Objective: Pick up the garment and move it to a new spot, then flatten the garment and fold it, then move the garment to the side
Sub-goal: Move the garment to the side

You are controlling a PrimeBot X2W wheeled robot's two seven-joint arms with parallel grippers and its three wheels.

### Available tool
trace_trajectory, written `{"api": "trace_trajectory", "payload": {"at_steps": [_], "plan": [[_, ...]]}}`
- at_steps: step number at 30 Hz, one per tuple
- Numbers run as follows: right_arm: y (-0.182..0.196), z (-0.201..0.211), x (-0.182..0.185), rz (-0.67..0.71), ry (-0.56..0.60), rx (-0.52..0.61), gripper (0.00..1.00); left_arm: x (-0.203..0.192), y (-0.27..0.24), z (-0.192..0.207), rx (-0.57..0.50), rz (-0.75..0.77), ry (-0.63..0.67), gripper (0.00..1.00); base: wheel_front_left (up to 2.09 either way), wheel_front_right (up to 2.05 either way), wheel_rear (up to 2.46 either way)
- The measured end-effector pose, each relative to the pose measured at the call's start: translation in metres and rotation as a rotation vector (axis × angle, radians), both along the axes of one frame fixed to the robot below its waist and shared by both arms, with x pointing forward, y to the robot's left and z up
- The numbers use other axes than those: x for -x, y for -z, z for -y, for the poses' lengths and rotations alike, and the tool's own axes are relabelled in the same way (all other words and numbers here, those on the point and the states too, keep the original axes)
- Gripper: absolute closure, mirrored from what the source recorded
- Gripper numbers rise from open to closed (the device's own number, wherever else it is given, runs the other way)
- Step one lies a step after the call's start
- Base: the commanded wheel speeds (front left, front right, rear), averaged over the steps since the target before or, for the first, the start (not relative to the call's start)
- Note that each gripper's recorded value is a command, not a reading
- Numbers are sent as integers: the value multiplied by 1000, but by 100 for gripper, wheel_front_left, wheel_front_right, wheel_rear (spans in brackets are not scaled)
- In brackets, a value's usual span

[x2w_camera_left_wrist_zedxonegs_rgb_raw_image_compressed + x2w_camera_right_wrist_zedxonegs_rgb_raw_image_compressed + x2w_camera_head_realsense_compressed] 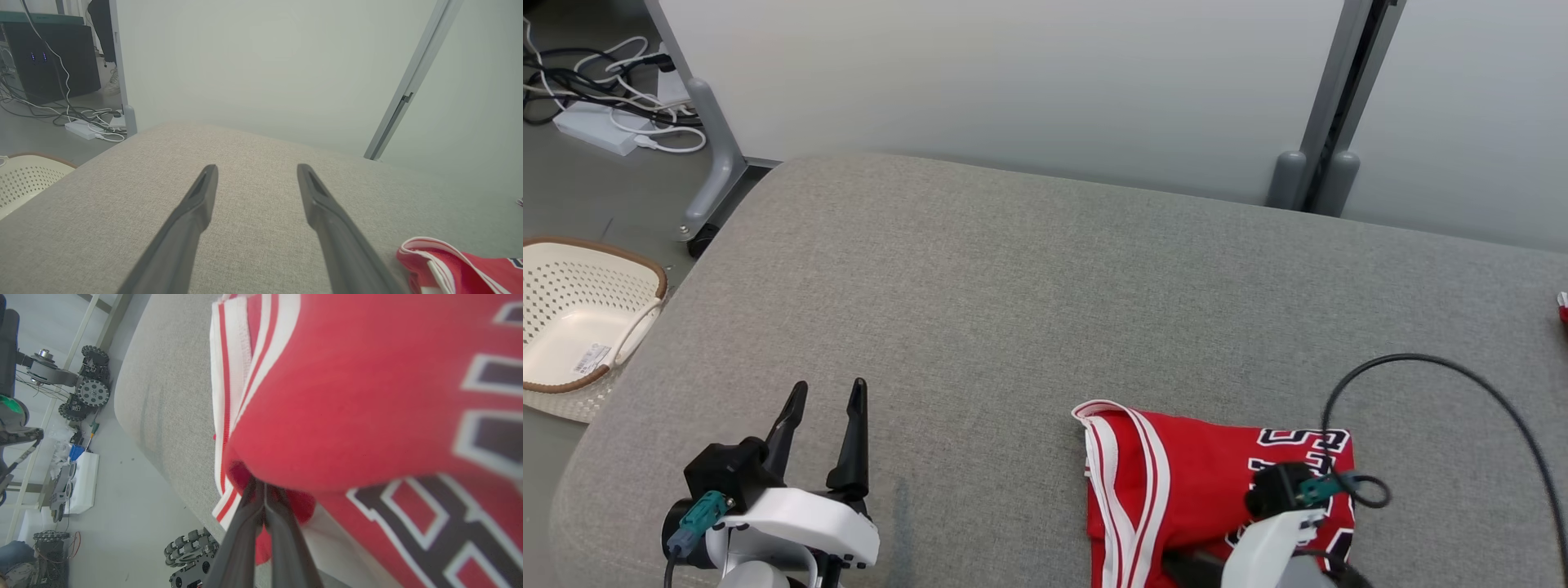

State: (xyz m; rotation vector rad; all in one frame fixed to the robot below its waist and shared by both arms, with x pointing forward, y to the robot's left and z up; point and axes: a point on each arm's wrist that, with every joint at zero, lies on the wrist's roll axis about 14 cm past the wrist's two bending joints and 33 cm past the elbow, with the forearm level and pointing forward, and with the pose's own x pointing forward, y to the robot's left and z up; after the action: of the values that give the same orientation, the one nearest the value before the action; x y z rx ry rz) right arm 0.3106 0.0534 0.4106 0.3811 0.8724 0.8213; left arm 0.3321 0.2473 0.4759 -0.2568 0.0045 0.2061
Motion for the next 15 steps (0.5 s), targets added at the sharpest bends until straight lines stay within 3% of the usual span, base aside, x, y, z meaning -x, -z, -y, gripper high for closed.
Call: {"api": "trace_trajectory", "payload": {"at_steps": [6, 15], "plan": [[12, -18, 33, -100, -140, 32, 100, 2, -1, -4, -5, 0, -11, 0, 0, 0, 0], [8, 16, 28, -96, -133, 68, 100, -8, -1, 6, -4, 3, 23, 0, 0, 0, 0]]}}
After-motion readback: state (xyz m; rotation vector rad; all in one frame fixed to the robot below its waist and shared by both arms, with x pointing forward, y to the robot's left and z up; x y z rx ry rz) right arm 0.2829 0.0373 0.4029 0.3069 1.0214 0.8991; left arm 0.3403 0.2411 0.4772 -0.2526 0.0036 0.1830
